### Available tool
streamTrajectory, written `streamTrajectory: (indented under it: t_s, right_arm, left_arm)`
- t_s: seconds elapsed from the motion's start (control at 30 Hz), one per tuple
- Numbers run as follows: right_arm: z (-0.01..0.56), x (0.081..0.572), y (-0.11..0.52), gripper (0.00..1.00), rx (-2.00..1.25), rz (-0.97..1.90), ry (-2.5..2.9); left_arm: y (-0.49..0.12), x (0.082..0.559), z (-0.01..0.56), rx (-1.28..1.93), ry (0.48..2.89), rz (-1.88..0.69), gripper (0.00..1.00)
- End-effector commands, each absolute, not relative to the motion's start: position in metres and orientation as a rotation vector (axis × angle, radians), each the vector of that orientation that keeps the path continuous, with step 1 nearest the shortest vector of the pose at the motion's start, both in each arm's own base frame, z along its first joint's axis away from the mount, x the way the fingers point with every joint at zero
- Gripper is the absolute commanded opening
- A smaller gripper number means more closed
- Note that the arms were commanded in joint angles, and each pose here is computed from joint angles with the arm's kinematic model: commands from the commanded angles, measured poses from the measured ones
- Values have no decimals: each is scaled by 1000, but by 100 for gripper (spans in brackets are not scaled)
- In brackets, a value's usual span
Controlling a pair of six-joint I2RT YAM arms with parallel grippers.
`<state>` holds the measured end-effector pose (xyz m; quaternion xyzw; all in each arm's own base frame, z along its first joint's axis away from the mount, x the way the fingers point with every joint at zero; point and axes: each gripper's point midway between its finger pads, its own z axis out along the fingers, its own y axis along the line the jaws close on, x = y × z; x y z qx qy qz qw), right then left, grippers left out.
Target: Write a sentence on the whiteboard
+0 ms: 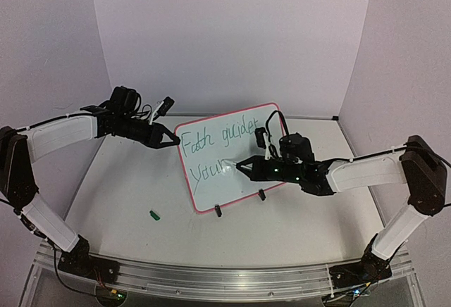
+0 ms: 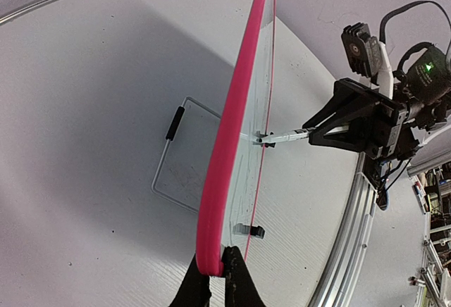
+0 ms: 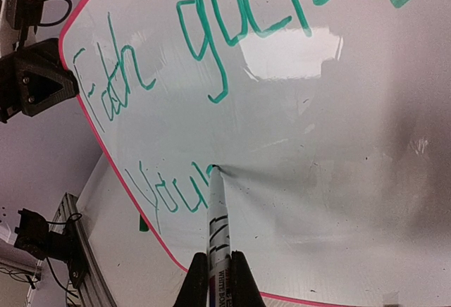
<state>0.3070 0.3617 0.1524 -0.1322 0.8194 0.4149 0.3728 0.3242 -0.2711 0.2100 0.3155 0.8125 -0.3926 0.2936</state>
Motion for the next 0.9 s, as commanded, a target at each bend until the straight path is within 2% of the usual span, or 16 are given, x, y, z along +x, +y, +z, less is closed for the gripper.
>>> streamTrajectory:
  t_s: [0.0,0.27,0.87]
  right_arm:
    - [180,307,364,0,-365,1106,2023]
    - [205,290,358,0,-427,1148,1961]
    - [191,296,316,0,-413,1112,2000]
  left_arm:
    - [-268,296,150,947,2363,-964,0]
    - [-268,296,150,946,2365,-962,0]
    - [-268,295,150,952,2364,-952,0]
